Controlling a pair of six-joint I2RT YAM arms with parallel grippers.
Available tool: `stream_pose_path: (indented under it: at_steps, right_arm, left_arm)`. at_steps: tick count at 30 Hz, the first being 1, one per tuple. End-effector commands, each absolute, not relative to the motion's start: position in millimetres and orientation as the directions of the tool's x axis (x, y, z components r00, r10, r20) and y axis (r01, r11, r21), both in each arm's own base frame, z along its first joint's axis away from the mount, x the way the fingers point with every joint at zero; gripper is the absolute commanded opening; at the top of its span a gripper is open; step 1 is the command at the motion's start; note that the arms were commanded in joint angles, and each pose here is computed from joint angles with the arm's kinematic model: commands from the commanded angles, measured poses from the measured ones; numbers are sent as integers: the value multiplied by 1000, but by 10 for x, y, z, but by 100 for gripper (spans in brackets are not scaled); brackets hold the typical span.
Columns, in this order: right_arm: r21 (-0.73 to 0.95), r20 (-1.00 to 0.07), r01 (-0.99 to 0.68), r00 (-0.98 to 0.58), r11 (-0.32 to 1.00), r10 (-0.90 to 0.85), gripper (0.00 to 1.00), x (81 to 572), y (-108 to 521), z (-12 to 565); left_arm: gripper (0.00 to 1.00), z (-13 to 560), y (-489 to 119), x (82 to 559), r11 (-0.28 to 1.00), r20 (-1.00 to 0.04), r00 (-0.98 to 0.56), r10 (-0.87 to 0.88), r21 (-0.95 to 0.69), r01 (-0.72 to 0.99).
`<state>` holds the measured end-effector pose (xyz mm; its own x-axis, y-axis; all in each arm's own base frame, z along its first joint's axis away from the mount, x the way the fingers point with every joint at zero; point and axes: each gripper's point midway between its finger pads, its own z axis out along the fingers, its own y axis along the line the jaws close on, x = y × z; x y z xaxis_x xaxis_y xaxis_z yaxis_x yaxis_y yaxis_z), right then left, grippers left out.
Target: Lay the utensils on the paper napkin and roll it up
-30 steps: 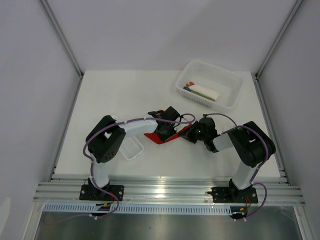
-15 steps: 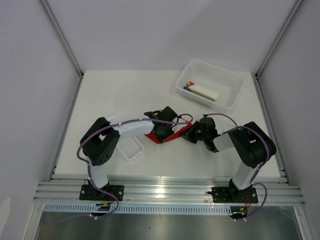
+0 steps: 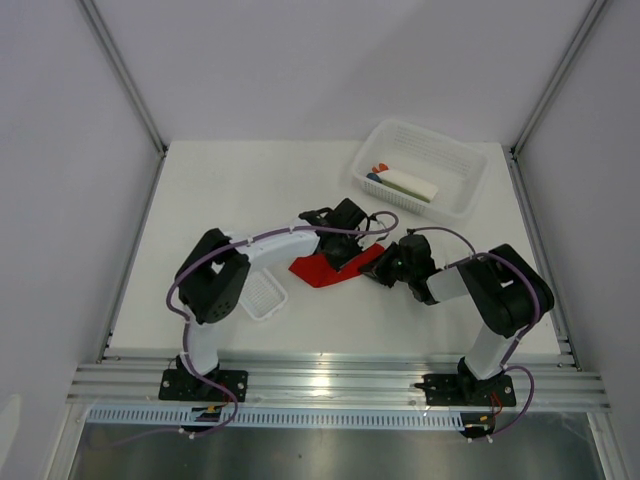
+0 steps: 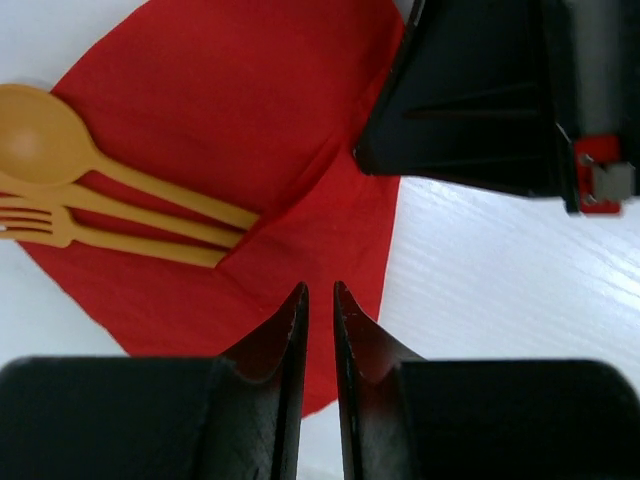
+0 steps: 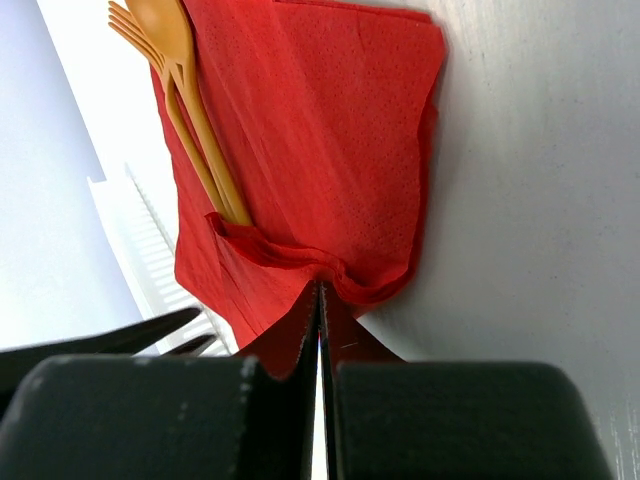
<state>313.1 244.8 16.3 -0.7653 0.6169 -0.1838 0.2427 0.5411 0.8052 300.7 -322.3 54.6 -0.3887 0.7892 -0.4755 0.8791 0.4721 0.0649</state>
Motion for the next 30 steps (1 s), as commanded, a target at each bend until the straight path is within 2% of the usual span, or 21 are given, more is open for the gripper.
stream_pose_path:
  at_steps: [1,16,22,30]
  right_arm:
    - [775,-207,252,-765,579,610,0,3107,2399,125]
    - [777,-288,164,-766,608,575,0,3069,2309,513]
    - [719,-321,252,-707,648,631,0,2995,1871,489]
    - [693,-251,335,-718,638,649,0,3041,1758,109]
  left_arm:
    - [18,421,-3276,3041,495,-455,-430,779,27,868]
    - [18,197,-3163,3039,506,-400,-451,798,39,861]
    - [18,195,-3154,3005,496,-402,-444,801,32,868]
    - [19,229,-3164,3001,490,-409,-436,801,33,871]
